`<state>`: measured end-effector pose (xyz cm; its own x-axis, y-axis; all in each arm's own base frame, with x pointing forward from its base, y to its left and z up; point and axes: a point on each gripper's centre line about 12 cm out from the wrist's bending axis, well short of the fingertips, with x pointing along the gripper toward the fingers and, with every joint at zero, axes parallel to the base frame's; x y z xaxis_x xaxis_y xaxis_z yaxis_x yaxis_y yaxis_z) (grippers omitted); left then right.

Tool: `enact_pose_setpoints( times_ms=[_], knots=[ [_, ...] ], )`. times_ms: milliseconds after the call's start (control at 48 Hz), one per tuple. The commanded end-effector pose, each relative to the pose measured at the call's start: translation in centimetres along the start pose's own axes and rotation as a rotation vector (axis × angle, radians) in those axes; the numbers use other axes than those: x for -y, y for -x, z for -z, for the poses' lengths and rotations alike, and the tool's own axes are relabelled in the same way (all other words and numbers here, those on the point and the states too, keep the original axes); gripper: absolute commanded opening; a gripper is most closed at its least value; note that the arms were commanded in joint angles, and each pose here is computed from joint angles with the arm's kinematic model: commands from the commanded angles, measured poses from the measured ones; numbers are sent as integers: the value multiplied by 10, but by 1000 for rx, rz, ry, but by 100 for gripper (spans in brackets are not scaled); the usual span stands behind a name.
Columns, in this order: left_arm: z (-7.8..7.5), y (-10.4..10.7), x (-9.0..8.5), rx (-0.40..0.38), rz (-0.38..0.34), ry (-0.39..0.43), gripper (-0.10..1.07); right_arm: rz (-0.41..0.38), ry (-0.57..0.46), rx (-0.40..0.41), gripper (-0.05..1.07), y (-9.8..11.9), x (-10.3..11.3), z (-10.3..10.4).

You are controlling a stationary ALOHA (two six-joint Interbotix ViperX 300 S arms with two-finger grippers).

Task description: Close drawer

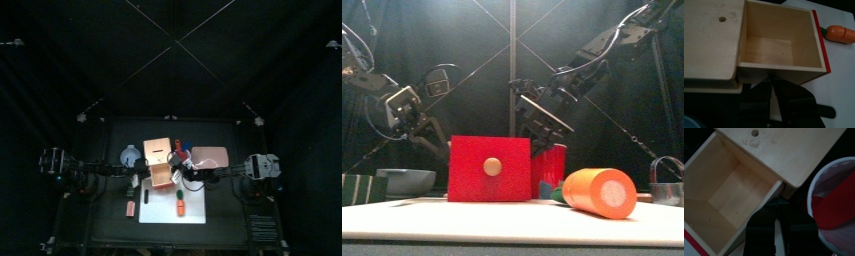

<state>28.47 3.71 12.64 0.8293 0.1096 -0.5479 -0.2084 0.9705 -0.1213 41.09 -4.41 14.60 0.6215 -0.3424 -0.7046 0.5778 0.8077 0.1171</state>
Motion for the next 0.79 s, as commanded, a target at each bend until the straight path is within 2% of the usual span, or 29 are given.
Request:
enact_pose_setpoints(
  times_ms=[0,521,771],
  knots=[
    [-17,-1,-1,58,-3,8,52,-23,-7,30,24,7,-4,-11],
    [-12,6,1,45,2,12,52,-17,-21,43,24,4,-1,-19],
    [-8,15,0,34,-2,18,52,-10,-37,29,24,4,1,-15]
  ],
)
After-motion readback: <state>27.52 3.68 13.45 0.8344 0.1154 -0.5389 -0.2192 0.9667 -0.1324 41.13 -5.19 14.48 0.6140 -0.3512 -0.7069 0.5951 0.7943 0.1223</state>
